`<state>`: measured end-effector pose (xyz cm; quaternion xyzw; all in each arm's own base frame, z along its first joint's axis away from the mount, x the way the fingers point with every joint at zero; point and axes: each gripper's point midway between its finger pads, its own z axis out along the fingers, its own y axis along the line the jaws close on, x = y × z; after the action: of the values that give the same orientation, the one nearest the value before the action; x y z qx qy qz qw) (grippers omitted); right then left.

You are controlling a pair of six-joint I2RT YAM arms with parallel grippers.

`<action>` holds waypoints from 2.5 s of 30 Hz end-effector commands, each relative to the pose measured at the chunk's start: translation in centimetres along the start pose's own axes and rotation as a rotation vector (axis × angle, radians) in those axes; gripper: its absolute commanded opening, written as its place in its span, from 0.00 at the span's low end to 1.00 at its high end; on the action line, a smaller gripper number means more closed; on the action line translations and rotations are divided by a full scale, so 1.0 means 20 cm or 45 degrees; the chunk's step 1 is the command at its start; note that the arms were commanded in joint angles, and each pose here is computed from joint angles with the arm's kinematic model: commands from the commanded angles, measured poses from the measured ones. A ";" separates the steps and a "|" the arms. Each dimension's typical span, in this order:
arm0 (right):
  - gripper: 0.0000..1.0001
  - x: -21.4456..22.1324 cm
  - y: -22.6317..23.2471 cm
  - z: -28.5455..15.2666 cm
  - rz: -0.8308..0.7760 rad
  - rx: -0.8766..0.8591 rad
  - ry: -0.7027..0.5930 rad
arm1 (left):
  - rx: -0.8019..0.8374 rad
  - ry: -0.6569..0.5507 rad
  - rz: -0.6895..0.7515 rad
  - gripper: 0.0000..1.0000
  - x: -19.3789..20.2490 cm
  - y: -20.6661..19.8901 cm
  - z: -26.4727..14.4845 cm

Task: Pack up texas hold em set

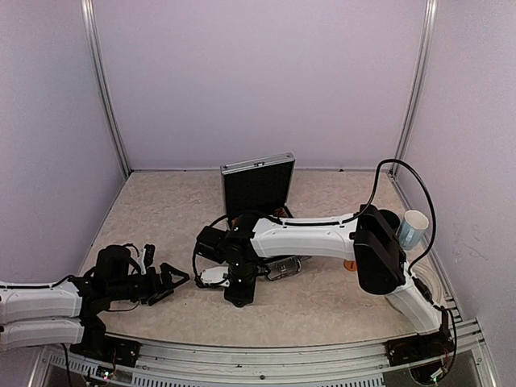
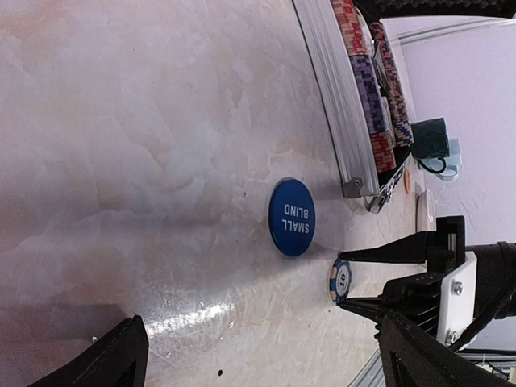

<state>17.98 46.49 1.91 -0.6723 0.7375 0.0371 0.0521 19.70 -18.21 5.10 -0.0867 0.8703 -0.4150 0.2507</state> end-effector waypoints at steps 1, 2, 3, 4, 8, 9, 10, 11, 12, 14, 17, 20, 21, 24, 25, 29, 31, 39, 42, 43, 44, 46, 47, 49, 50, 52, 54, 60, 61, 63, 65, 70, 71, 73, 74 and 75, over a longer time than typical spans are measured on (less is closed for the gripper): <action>0.26 0.02 -0.04 0.04 0.012 0.040 0.027 | 0.029 -0.023 0.020 0.99 -0.03 -0.04 0.00; 0.26 0.00 -0.06 0.02 0.012 0.057 0.006 | 0.030 -0.021 0.021 0.99 -0.03 -0.03 0.00; 0.26 -0.02 -0.07 -0.02 0.013 0.073 -0.026 | 0.029 -0.018 0.022 0.99 -0.03 -0.03 0.00; 0.26 -0.05 -0.08 -0.05 0.013 0.086 -0.058 | 0.031 -0.016 0.021 0.99 -0.02 -0.03 0.00; 0.26 -0.17 -0.10 -0.25 0.009 0.117 -0.224 | 0.056 -0.005 0.017 0.99 -0.01 -0.03 0.01; 0.26 -0.19 -0.10 -0.29 0.008 0.127 -0.260 | 0.064 0.000 0.017 0.99 0.00 -0.03 0.01; 0.26 -0.20 -0.11 -0.33 0.008 0.135 -0.287 | 0.070 0.001 0.017 0.99 0.00 -0.04 0.01; 0.26 -0.21 -0.11 -0.36 0.006 0.139 -0.309 | 0.073 0.005 0.019 0.99 0.00 -0.04 0.01; 0.26 -0.22 -0.11 -0.38 0.007 0.143 -0.323 | 0.075 0.008 0.019 0.99 0.00 -0.04 0.01; 0.26 -0.22 -0.11 -0.40 0.007 0.152 -0.328 | 0.082 0.012 0.021 0.99 0.00 -0.04 0.02; 0.30 -0.18 -0.11 -0.36 0.009 0.146 -0.287 | 0.089 0.017 0.022 0.99 0.01 -0.04 0.02; 0.49 -0.13 -0.16 -0.32 0.054 0.213 -0.232 | 0.119 0.035 0.030 0.99 0.02 -0.07 0.02; 0.57 -0.10 -0.19 -0.31 0.084 0.243 -0.219 | 0.131 0.045 0.040 0.98 0.02 -0.08 0.02; 0.71 -0.03 -0.27 -0.32 0.180 0.296 -0.212 | 0.065 0.108 0.101 0.98 0.03 -0.09 0.05; 0.73 0.00 -0.29 -0.33 0.217 0.308 -0.214 | 0.030 0.111 0.131 0.98 0.01 -0.10 0.07; 0.84 0.15 -0.38 -0.37 0.357 0.380 -0.209 | -0.159 0.142 0.255 0.99 -0.01 -0.12 0.12; 0.90 0.21 -0.44 -0.40 0.418 0.440 -0.212 | -0.222 0.170 0.312 0.99 0.00 -0.16 0.15; 0.99 0.42 -0.64 -0.60 0.756 0.554 -0.393 | -0.422 0.306 0.564 0.99 0.12 -0.34 0.37; 0.99 0.50 -0.68 -0.69 0.805 0.615 -0.441 | -0.467 0.370 0.659 0.99 0.18 -0.40 0.44; 0.99 0.51 -0.69 -0.71 0.819 0.622 -0.462 | -0.504 0.404 0.688 0.99 0.20 -0.38 0.48; 0.99 0.53 -0.69 -0.74 0.827 0.619 -0.487 | -0.528 0.428 0.712 0.99 0.23 -0.38 0.50; 0.99 0.55 -0.68 -0.76 0.834 0.610 -0.524 | -0.579 0.471 0.746 0.97 0.27 -0.37 0.55; 0.99 0.55 -0.67 -0.77 0.835 0.607 -0.539 | -0.587 0.483 0.758 0.97 0.29 -0.38 0.57; 0.99 0.57 -0.67 -0.77 0.837 0.607 -0.557 | -0.618 0.509 0.772 0.95 0.32 -0.37 0.59; 0.99 0.58 -0.67 -0.77 0.839 0.609 -0.559 | -0.633 0.521 0.774 0.94 0.34 -0.36 0.60; 0.99 0.59 -0.67 -0.77 0.837 0.612 -0.567 | -0.663 0.537 0.774 0.92 0.37 -0.34 0.60; 0.99 0.60 -0.67 -0.78 0.829 0.613 -0.580 | -0.688 0.546 0.773 0.90 0.38 -0.33 0.60; 0.99 0.64 -0.68 -0.78 0.824 0.621 -0.585 | -0.667 0.607 0.785 0.84 0.46 -0.38 0.62; 0.99 0.64 -0.69 -0.78 0.827 0.620 -0.586 | -0.675 0.621 0.797 0.84 0.48 -0.38 0.62; 0.99 0.65 -0.69 -0.79 0.831 0.621 -0.594 | -0.705 0.640 0.831 0.83 0.51 -0.38 0.61; 0.99 0.65 -0.69 -0.80 0.833 0.620 -0.608 | -0.740 0.652 0.852 0.82 0.53 -0.37 0.60; 0.99 0.65 -0.69 -0.79 0.833 0.603 -0.615 | -0.789 0.672 0.850 0.77 0.54 -0.31 0.56; 0.99 0.65 -0.68 -0.79 0.833 0.599 -0.613 | -0.795 0.671 0.847 0.77 0.54 -0.30 0.55; 0.99 0.65 -0.68 -0.78 0.834 0.595 -0.610 | -0.794 0.669 0.845 0.75 0.54 -0.29 0.55; 0.99 0.65 -0.68 -0.78 0.832 0.594 -0.609 | -0.792 0.668 0.843 0.75 0.54 -0.29 0.55; 0.99 0.64 -0.68 -0.78 0.829 0.591 -0.614 | -0.787 0.666 0.842 0.73 0.54 -0.29 0.56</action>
<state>29.94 30.63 15.30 -0.3505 0.8692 0.0288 0.3476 17.03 -35.74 1.58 0.2328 0.9588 -0.0795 0.1423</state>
